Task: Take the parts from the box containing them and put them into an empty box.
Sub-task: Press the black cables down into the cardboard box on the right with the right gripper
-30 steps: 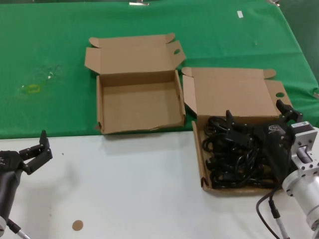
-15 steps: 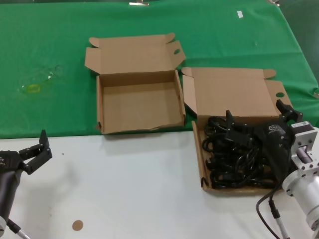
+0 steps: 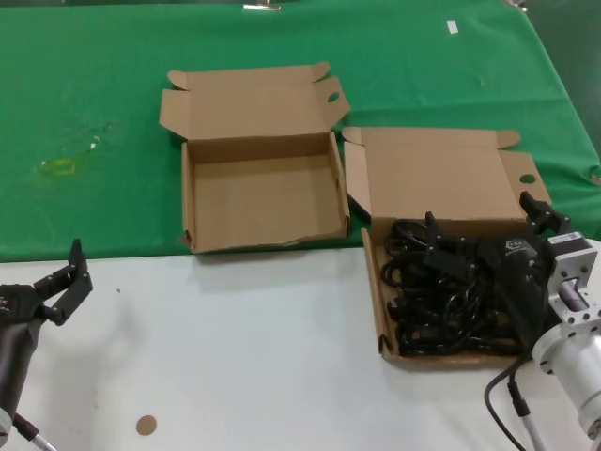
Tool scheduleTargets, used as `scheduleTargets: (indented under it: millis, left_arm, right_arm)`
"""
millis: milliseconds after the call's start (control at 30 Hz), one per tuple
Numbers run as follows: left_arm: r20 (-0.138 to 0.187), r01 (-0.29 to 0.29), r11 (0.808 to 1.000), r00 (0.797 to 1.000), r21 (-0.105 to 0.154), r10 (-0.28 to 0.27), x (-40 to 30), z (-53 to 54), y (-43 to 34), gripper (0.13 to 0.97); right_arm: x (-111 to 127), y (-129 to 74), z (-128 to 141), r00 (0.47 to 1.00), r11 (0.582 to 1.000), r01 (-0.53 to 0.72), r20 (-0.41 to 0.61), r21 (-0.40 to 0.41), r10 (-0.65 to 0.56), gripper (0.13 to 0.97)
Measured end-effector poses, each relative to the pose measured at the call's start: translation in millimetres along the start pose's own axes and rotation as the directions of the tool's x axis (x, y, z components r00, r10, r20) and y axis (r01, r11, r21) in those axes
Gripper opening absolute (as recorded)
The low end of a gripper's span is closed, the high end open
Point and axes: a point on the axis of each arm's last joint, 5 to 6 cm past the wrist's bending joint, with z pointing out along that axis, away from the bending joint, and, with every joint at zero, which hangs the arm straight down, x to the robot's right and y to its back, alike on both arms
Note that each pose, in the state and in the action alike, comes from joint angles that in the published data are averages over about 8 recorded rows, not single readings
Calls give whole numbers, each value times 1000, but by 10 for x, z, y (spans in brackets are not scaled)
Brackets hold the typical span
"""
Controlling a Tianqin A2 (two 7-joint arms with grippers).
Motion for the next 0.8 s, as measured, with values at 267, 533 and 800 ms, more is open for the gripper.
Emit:
scheduleTargets:
  millis: [267, 533, 800]
  left_arm:
    - [0, 0, 1000, 1000, 0, 0, 0, 0, 0, 706]
    - [0, 0, 1000, 1000, 0, 0, 0, 0, 0, 517]
    - [0, 0, 1000, 1000, 0, 0, 0, 0, 0, 394]
  right_arm:
    - [96, -78, -14, 998, 999, 41, 40, -15, -40, 966]
    - [373, -357, -12, 978, 988, 153, 145, -7, -150, 966]
    - [736, -781, 10, 877, 931, 365, 331, 15, -350, 966]
